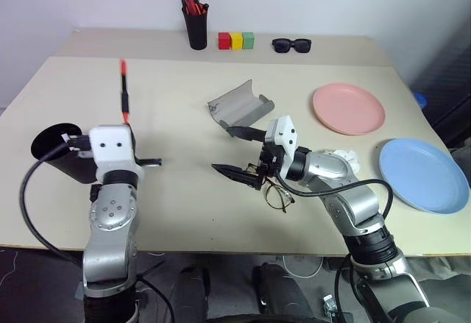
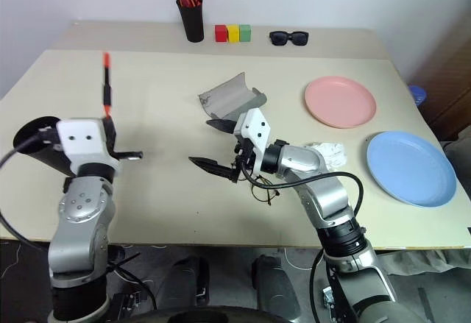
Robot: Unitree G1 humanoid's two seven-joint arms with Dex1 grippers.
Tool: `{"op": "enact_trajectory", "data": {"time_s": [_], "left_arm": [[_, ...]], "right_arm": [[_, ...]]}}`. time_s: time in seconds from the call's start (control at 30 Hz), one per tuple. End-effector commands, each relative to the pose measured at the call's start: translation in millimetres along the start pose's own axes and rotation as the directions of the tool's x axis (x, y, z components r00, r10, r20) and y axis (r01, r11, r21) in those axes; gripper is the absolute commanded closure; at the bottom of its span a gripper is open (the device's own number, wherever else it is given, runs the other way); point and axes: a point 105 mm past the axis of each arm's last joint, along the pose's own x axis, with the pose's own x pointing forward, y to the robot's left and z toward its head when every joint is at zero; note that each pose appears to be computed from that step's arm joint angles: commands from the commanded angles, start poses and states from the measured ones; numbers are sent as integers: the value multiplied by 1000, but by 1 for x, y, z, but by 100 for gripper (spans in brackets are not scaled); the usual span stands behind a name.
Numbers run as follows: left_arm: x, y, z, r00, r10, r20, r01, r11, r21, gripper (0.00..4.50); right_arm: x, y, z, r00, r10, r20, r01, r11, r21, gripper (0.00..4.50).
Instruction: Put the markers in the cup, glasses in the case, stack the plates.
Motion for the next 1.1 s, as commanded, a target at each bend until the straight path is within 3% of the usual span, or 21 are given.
{"op": "enact_trajectory", "data": {"time_s": [0.03,0.2,0.23,0.3,0.47,0.67,0.8,1.1], "left_arm": [[1,-6,-8,992,-47,-117,43,998,-37,445],[0,-18,-11,975,-115,-190,104,992,-69,445],[-1,-21,-11,972,-128,-199,113,990,-85,421],[-2,-23,-12,967,-141,-213,126,988,-85,364],[2,-23,-4,968,-136,-209,121,989,-83,117],[18,-23,10,969,-117,-216,91,988,-127,117],[34,-30,1,933,-146,-330,72,971,-228,117],[60,-31,-13,846,-110,-521,-29,967,-251,117]], "right_arm": [[-5,-9,11,1000,-17,1,17,998,-64,0],[-12,-17,5,998,-30,-47,25,994,-102,0],[-12,-18,5,998,-33,-51,27,994,-105,0],[-13,-19,4,998,-34,-54,28,994,-108,0],[-13,-16,2,998,-26,-55,21,994,-105,0],[-10,-13,-1,998,-17,-52,12,995,-96,0],[-7,-10,-2,999,-12,-49,8,996,-89,0],[-8,-8,-2,998,-28,-48,24,996,-84,0]]}}
